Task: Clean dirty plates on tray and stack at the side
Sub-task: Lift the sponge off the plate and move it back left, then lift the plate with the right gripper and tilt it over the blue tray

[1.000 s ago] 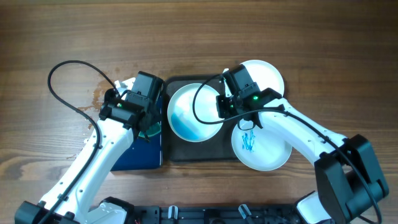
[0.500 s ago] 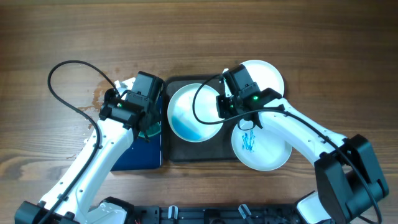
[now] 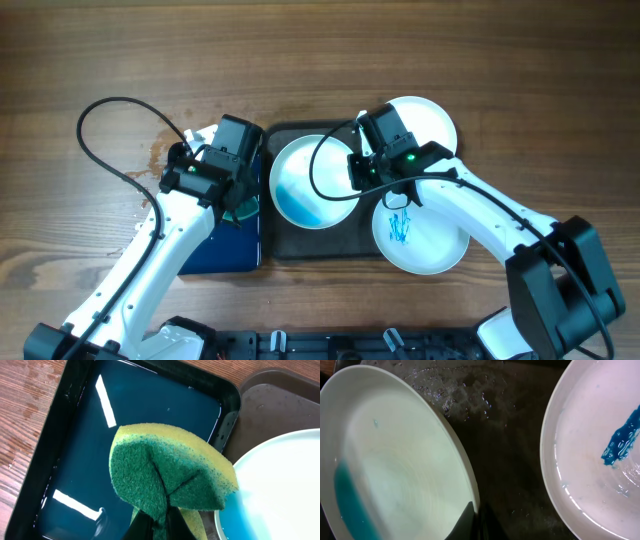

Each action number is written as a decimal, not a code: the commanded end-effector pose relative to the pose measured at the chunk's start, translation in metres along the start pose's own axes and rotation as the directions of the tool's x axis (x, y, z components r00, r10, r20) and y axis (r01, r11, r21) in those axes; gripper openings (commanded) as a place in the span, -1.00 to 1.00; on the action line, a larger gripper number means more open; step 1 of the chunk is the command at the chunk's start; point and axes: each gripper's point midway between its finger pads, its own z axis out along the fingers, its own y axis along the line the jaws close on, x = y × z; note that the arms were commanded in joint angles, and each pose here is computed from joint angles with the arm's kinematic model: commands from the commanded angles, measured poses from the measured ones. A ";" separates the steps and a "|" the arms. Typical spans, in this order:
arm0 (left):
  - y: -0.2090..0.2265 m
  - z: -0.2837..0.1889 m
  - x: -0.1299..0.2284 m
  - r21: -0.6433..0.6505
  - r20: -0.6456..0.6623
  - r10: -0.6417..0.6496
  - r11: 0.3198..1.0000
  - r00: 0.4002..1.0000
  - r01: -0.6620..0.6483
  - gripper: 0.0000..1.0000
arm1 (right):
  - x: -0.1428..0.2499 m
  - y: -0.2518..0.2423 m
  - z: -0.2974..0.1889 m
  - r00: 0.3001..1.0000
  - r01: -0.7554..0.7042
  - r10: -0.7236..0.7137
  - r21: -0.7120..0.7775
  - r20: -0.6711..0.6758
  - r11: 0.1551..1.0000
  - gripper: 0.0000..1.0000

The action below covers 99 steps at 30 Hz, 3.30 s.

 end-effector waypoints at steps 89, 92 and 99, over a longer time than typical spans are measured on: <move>0.157 -0.048 -0.132 0.021 0.162 -0.441 0.896 0.883 0.443 -0.92 | -0.085 0.178 -0.041 0.869 0.421 -0.452 0.180 0.202 0.889 -0.91; 0.157 -0.048 -0.132 0.021 0.162 -0.441 0.896 0.883 0.443 -0.92 | -0.090 0.186 -0.046 0.842 0.438 -0.484 0.220 0.238 0.871 -0.91; 0.157 -0.047 -0.132 0.020 0.160 -0.441 0.896 0.883 0.443 -0.92 | -0.105 0.198 -0.068 0.706 0.506 -0.648 0.438 0.284 0.743 -0.91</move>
